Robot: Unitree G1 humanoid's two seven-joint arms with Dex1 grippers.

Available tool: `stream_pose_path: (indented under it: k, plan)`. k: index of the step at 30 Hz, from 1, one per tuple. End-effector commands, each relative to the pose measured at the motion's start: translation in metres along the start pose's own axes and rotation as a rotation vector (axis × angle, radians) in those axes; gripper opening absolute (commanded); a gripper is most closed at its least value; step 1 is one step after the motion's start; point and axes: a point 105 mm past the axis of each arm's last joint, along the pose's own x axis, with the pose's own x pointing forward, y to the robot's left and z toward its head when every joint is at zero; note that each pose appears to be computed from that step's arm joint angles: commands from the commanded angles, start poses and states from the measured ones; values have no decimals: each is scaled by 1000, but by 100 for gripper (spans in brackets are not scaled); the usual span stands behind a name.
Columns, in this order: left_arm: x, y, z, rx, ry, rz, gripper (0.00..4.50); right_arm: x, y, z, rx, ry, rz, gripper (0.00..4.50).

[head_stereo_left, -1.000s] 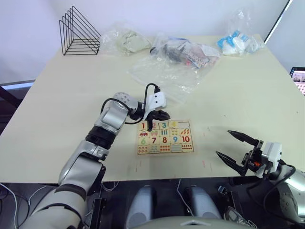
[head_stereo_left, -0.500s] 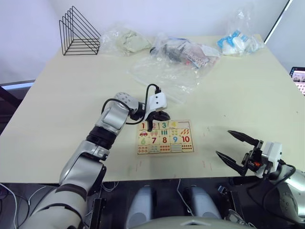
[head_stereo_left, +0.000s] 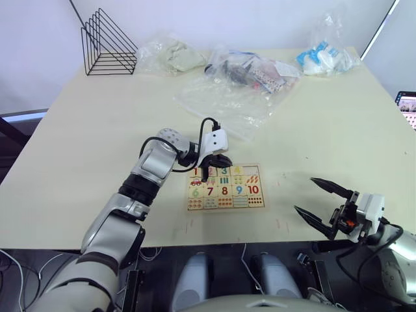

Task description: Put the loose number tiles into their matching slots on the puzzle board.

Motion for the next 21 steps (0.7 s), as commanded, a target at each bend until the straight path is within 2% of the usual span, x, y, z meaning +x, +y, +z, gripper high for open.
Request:
stream_pose_path:
  k: [1, 21]
  plan:
    - [2, -3, 7, 38, -15, -13, 18, 0, 0, 10, -46, -23, 0, 450]
    - [4, -3, 9, 41, -22, -10, 18, 0, 1, 9, -40, -23, -2, 450]
